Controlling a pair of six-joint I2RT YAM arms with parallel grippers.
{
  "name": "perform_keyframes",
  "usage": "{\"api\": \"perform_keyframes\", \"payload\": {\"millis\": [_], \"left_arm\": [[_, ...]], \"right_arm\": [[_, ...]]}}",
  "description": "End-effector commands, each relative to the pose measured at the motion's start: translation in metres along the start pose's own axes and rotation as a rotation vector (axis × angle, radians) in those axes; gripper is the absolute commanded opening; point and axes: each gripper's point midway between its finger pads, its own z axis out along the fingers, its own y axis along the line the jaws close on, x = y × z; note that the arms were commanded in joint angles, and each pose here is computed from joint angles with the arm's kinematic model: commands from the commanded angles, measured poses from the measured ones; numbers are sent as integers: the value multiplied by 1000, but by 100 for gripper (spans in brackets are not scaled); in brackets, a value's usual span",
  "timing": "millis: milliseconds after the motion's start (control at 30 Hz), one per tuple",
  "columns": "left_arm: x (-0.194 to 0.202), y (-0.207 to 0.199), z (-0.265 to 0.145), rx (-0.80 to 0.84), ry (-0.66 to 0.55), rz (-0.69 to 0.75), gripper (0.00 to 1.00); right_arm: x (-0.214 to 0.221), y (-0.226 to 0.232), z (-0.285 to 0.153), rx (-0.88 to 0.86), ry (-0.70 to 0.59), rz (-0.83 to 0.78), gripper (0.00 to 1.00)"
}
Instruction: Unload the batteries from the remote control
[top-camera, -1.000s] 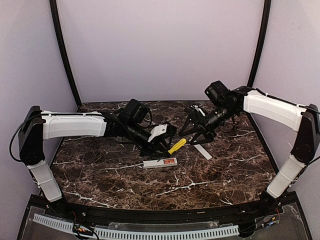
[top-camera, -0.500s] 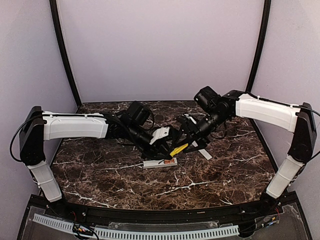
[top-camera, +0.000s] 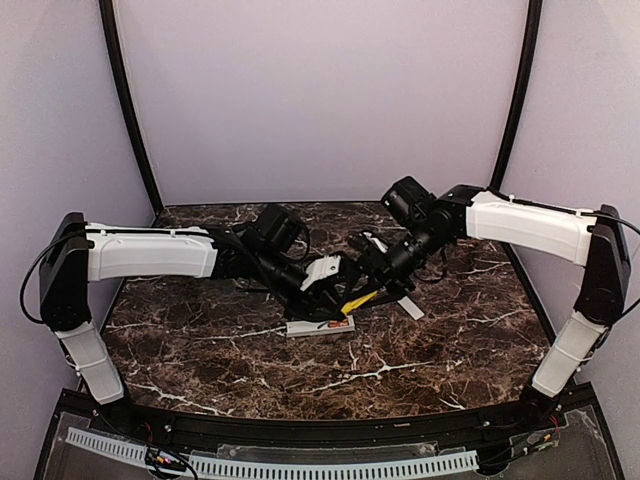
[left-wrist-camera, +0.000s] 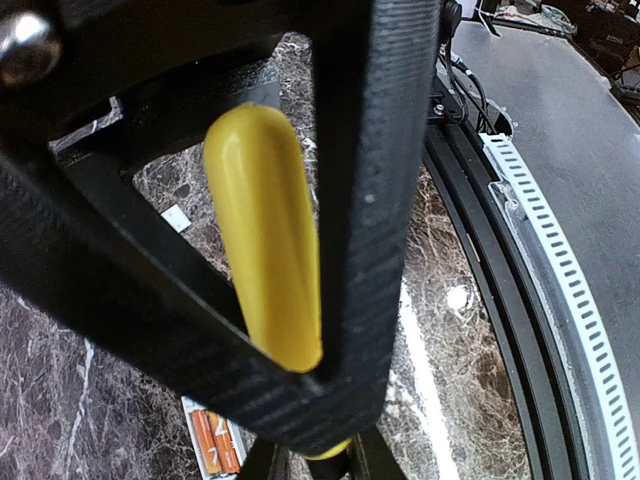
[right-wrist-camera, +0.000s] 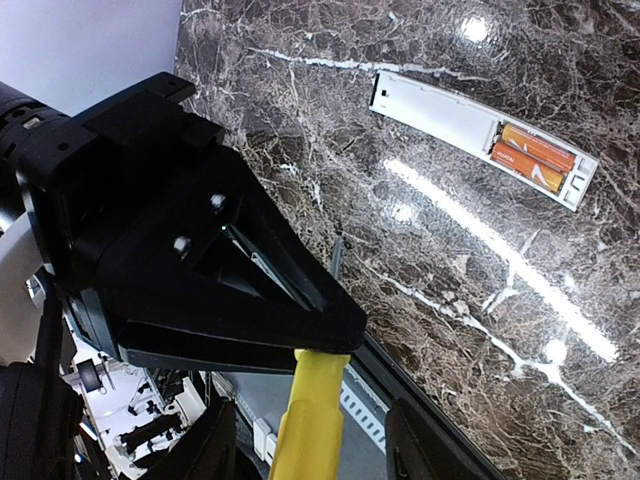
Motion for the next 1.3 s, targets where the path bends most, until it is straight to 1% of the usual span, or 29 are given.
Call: {"api": "perform_keyframes", "payload": {"millis": [0, 67, 367, 467, 567, 700, 800, 867, 933, 1067, 1267], "left_arm": [[-6, 1, -1, -6, 0, 13, 1], [-5, 2, 0, -9, 3, 14, 0], [-3, 6, 3, -20, 10, -1, 0], [-2, 6, 3, -22, 12, -4, 0], [-1, 7, 4, -26, 14, -10, 0], [0, 10, 6, -34, 16, -24, 0], [0, 10, 6, -37, 17, -28, 0], [1, 11, 6, -42, 20, -33, 0], [2, 12, 6, -45, 23, -40, 0], [4, 12, 7, -52, 26, -54, 0], [4, 14, 7, -60, 21, -67, 0]], "right_arm": [[0, -8, 9, 30, -2, 5, 47], [2, -9, 11, 31, 5, 9, 45], [3, -11, 13, 40, 0, 16, 40], [3, -13, 14, 51, -6, 18, 36], [3, -15, 15, 51, -6, 21, 31], [3, -16, 16, 60, -10, 16, 28], [2, -18, 16, 68, -15, 15, 28], [1, -18, 15, 74, -23, 13, 33], [-1, -17, 14, 78, -38, 13, 35], [-7, -16, 11, 92, -73, 6, 36], [-9, -16, 12, 102, -93, 9, 32]]}}
